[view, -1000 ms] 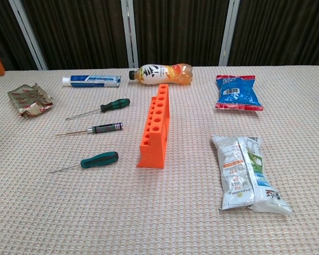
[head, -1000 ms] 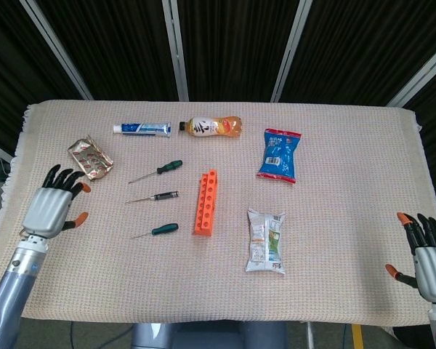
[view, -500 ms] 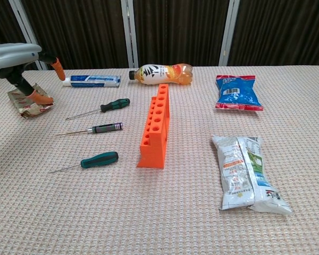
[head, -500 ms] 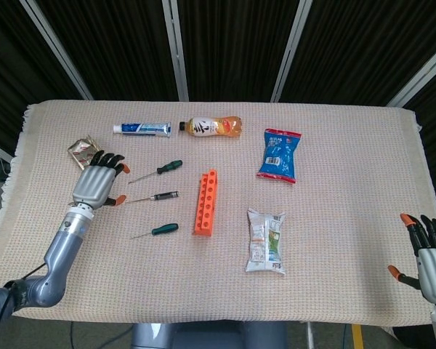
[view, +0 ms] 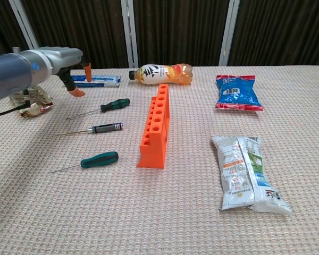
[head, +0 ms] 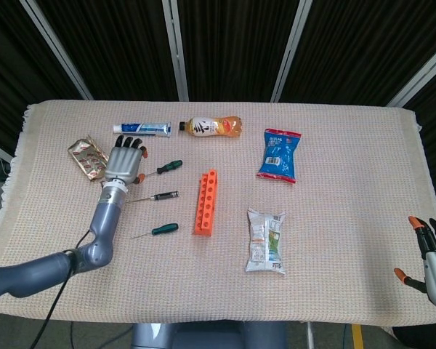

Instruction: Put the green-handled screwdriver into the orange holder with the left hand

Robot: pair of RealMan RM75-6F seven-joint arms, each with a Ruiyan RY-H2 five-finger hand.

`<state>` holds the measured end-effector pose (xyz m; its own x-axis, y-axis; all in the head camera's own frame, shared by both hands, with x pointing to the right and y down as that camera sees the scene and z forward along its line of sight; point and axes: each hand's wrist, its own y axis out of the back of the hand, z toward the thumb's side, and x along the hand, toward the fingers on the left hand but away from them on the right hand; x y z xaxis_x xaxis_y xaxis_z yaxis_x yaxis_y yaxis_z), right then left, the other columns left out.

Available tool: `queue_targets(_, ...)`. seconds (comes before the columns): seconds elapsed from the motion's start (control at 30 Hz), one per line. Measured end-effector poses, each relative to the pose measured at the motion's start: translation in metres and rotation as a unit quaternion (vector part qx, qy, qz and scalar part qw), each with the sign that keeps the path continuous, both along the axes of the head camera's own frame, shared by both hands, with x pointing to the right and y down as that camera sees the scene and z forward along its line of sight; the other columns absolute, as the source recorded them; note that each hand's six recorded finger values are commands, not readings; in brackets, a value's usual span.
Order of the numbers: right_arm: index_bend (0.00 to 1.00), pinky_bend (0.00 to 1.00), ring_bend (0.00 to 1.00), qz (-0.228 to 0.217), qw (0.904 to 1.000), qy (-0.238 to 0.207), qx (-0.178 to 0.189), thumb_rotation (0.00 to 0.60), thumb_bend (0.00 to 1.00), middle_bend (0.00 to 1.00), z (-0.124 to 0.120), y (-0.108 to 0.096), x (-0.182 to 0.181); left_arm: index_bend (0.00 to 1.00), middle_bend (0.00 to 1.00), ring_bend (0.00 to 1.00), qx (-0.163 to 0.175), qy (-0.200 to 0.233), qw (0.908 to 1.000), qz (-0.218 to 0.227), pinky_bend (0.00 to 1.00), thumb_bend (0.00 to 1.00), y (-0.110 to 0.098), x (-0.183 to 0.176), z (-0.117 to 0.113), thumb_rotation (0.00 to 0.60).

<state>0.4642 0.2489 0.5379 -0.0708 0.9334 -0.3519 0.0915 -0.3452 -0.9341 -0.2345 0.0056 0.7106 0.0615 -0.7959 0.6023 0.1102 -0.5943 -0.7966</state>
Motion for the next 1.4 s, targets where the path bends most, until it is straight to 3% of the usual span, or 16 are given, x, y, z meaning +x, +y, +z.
queue_targets(0.23,0.06,0.04,0.00,0.006,1.0000,0.007,0.002,0.600,0.00,0.10,-0.003,-0.001,0.004,0.36,0.12,0.07,-0.002,-0.036,0.9994,0.000,0.00,0.33,-0.011,0.028,0.018,0.600)
queue_targets(0.47,0.06,0.04,0.00,0.023,0.9996,0.015,0.004,0.600,0.00,0.10,-0.007,0.003,0.013,0.39,0.12,0.07,-0.013,-0.043,0.9990,-0.001,0.00,0.40,-0.011,0.049,0.036,0.600)
queue_targets(0.67,0.06,0.04,0.00,0.031,0.9993,0.020,0.008,0.600,0.00,0.10,-0.012,0.004,0.018,0.35,0.10,0.07,-0.020,-0.039,0.9990,0.004,0.00,0.40,-0.007,0.070,0.048,0.600)
queue_targets(0.93,0.07,0.04,0.00,0.043,0.9988,0.022,0.007,0.600,0.00,0.10,-0.015,0.007,0.023,0.25,0.05,0.04,-0.023,-0.031,0.9992,-0.009,0.00,0.38,-0.009,0.077,0.057,0.600)
queue_targets(1.4,0.07,0.06,0.00,0.053,0.9983,0.021,0.010,0.600,0.00,0.10,-0.019,0.011,0.028,0.27,0.03,0.03,-0.038,-0.025,0.9989,-0.014,0.00,0.38,-0.005,0.085,0.067,0.600)
